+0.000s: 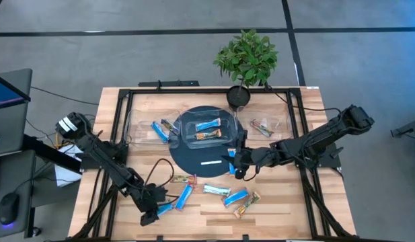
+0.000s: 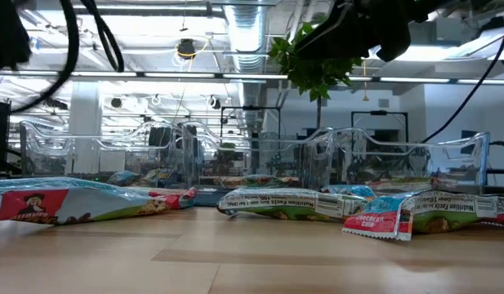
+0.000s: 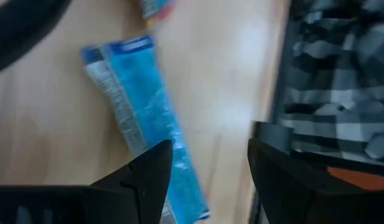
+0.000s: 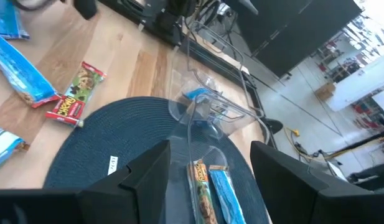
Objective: Pick and place Granola Bars by type
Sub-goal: Put the bottom left blue snack bar into the left transparent bin
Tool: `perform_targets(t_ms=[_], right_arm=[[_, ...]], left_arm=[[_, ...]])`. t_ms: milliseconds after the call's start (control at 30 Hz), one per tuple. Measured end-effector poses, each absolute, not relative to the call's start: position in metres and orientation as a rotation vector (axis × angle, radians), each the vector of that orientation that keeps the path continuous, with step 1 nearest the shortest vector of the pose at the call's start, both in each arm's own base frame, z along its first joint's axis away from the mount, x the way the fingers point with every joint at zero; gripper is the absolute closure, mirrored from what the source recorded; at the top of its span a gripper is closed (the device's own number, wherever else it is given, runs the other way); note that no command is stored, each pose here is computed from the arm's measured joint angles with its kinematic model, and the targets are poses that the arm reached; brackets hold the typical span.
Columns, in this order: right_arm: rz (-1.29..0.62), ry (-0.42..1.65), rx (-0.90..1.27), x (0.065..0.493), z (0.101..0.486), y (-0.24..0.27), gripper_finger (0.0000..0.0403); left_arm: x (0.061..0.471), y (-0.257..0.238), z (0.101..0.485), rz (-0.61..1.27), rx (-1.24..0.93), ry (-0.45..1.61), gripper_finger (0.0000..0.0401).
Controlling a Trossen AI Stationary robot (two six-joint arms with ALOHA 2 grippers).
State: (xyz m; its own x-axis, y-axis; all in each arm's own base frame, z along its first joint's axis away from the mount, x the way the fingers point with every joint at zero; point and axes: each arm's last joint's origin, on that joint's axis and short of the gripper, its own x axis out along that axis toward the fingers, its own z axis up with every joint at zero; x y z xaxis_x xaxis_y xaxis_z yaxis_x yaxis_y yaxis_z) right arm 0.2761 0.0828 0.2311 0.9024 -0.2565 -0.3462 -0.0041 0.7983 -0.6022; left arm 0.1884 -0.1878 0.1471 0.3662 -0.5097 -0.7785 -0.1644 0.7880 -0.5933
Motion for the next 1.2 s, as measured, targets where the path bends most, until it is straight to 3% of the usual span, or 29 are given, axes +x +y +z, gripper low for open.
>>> perform_targets(t_ms=[600,1200], right_arm=[[-0.127,0.433,-0.635,0.276,0.231,0.083,0.0187],[-0.131,0.436,-0.611,0.276,0.23,0.083,0.0187]], left_arm=[[0.179,-0.168,0.135,-0.007,-0.609,1.362,0.0199],[0.173,-0.152,0.13,0.096,-0.5,1.467,0.0279]])
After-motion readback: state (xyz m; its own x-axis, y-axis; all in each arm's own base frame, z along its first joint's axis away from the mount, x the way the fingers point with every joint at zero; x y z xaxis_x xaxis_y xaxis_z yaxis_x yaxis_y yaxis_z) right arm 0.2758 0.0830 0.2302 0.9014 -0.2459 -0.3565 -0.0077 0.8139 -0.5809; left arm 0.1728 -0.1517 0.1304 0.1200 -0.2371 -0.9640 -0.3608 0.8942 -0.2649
